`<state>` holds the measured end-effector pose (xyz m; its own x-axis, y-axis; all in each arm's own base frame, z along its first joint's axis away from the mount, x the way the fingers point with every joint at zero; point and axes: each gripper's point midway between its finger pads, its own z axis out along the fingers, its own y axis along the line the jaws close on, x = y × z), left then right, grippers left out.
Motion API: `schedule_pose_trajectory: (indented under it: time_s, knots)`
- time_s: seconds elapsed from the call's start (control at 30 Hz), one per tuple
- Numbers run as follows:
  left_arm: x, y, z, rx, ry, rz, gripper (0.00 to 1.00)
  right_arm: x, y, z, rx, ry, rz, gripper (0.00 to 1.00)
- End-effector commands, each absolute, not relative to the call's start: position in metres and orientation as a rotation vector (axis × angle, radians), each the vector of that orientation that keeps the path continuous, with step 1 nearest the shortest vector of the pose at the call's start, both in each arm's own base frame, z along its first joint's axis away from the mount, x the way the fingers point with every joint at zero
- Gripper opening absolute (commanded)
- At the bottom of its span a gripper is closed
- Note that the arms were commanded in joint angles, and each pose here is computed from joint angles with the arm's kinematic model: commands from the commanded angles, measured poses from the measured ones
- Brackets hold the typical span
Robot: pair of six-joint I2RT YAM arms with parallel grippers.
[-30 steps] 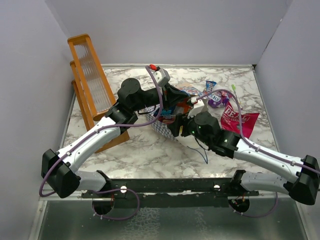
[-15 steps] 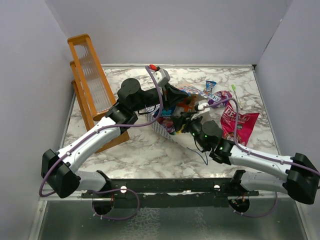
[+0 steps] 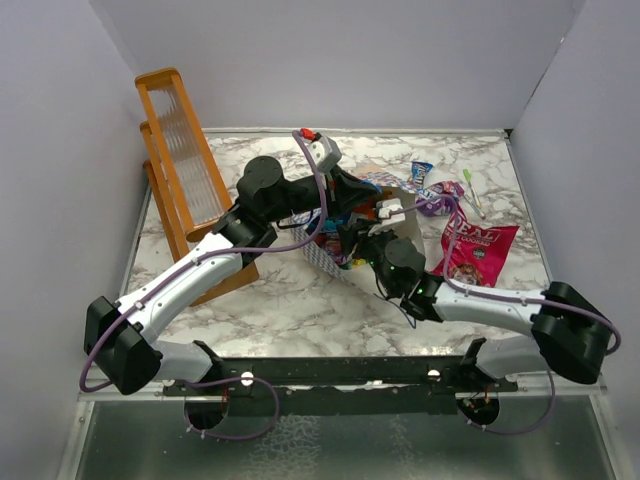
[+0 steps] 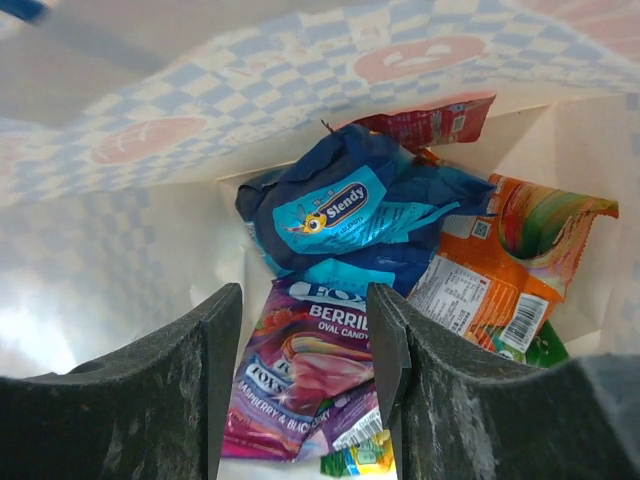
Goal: Take the snacks out of the paper bag
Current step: Take out the snack from the paper bag.
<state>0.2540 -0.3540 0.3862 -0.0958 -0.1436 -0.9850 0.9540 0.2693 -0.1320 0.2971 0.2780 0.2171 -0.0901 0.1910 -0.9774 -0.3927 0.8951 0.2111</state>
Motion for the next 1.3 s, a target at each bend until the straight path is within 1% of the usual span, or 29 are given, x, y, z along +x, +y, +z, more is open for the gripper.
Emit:
schedule_pose_trajectory:
  time_s: [0.0,0.17,0.3,0.53,0.63,0.8,0.83,0.93,1.0,1.13,1.23,1.27]
  knots:
    - [0.241,-0.355,0.408,0.864,1.231,-1.18,0.0,0.324,0.285,0.232,-0.081,1.5,0.468,0.52]
    - [0.238,-0.356,0.41,0.862,1.225,-1.208,0.0,0.348,0.299,0.228,-0.057,1.468,0.455,0.53]
    - [0.235,-0.357,0.411,0.867,1.219,-1.226,0.0,0.366,0.297,0.225,-0.012,1.437,0.45,0.59]
    - [0.233,-0.356,0.414,0.867,1.209,-1.234,0.0,0.39,0.289,0.213,0.068,1.381,0.442,0.58]
    - [0.233,-0.357,0.413,0.868,1.213,-1.238,0.0,0.4,0.3,0.203,0.045,1.405,0.427,0.51]
    - [0.234,-0.357,0.413,0.866,1.213,-1.236,0.0,0.404,0.306,0.192,0.033,1.422,0.434,0.39]
    - [0.233,-0.357,0.413,0.866,1.213,-1.237,0.0,0.404,0.306,0.19,0.029,1.424,0.426,0.34]
    - [0.233,-0.357,0.413,0.866,1.212,-1.237,0.0,0.406,0.306,0.19,0.017,1.442,0.402,0.15]
    - [0.234,-0.357,0.412,0.864,1.216,-1.234,0.0,0.403,0.305,0.193,-0.001,1.463,0.401,0.08]
    - [0.236,-0.358,0.41,0.863,1.221,-1.231,0.0,0.383,0.301,0.211,-0.032,1.485,0.476,0.03]
    - [0.239,-0.358,0.407,0.849,1.233,-1.22,0.0,0.358,0.3,0.216,-0.082,1.526,0.573,0.01]
    - [0.241,-0.358,0.405,0.843,1.24,-1.215,0.0,0.348,0.296,0.21,-0.094,1.562,0.594,0.01]
